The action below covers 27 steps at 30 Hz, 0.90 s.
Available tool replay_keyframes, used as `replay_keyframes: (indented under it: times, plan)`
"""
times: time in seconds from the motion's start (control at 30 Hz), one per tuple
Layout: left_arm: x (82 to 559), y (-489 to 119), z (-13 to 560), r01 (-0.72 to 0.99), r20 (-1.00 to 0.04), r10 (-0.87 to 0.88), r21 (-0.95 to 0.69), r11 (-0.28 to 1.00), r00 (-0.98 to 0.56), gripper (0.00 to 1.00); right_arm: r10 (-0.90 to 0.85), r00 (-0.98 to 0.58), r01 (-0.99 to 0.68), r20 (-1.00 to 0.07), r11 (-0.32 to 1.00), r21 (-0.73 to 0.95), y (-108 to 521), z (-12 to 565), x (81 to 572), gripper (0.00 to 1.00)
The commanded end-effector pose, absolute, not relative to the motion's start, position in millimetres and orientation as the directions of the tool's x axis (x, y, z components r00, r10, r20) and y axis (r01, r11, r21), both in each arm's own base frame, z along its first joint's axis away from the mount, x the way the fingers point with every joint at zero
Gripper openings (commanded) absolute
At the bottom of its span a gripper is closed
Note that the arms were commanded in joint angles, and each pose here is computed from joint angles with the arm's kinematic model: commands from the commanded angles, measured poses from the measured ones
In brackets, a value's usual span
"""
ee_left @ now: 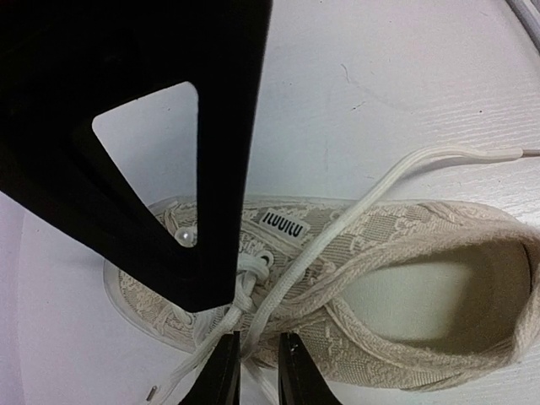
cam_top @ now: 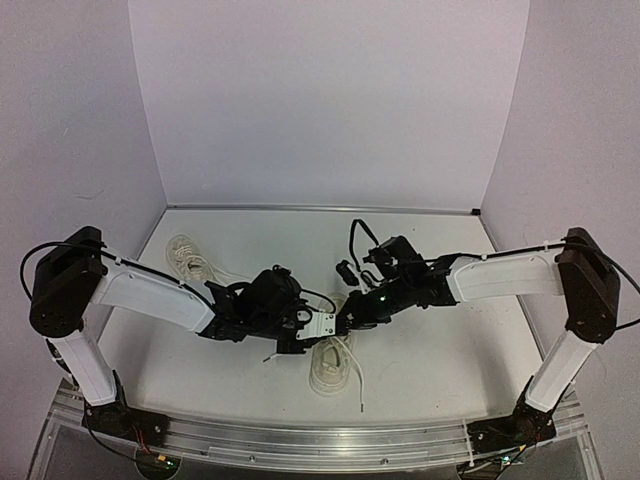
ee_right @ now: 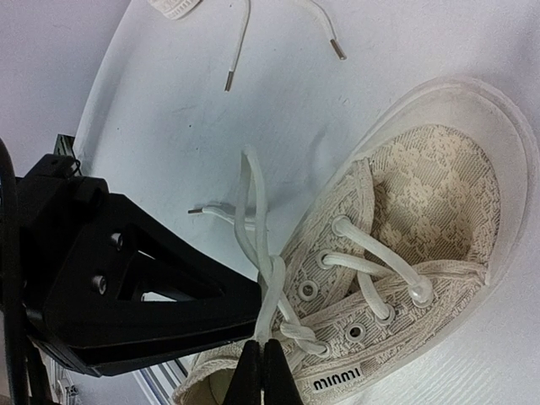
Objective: Tie the shoes
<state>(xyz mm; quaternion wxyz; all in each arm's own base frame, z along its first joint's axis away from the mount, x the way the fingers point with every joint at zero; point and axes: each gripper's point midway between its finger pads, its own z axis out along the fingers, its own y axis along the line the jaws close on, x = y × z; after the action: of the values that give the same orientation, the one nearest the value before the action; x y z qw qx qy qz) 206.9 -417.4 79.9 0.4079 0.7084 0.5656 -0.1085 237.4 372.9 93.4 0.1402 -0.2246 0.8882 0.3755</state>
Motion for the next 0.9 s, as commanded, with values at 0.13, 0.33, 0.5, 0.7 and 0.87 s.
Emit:
replay_keyframes:
  times: [0.13, 0.33, 0.5, 0.7, 0.87]
  plan:
    - [217.1, -432.3, 100.7, 0.87, -0.637, 0.683, 0.493, 0.004, 0.357, 0.22, -0.281, -0.845, -0.527, -0.455, 0.584, 0.617, 382.9, 107.7, 245.3, 0.0]
    - [219.8, -432.7, 93.8, 0.872, -0.625, 0.699, 0.489, 0.003, 0.348, 0.14, -0.281, -0.846, -0.526, -0.454, 0.584, 0.619, 383.1, 107.6, 245.1, 0.0]
    - [218.3, -433.0, 97.9, 0.876, -0.637, 0.693, 0.482, 0.016, 0.338, 0.04, -0.278, -0.847, -0.523, -0.453, 0.583, 0.622, 382.6, 108.3, 245.9, 0.0]
    - [216.6, -432.1, 110.4, 0.885, -0.684, 0.662, 0.46, 0.066, 0.306, 0.0, -0.276, -0.849, -0.52, -0.449, 0.584, 0.624, 381.9, 107.4, 246.3, 0.0]
    - [220.2, -433.9, 113.3, 0.895, -0.718, 0.649, 0.428, 0.125, 0.252, 0.0, -0.273, -0.85, -0.518, -0.45, 0.582, 0.626, 381.7, 108.0, 247.3, 0.0]
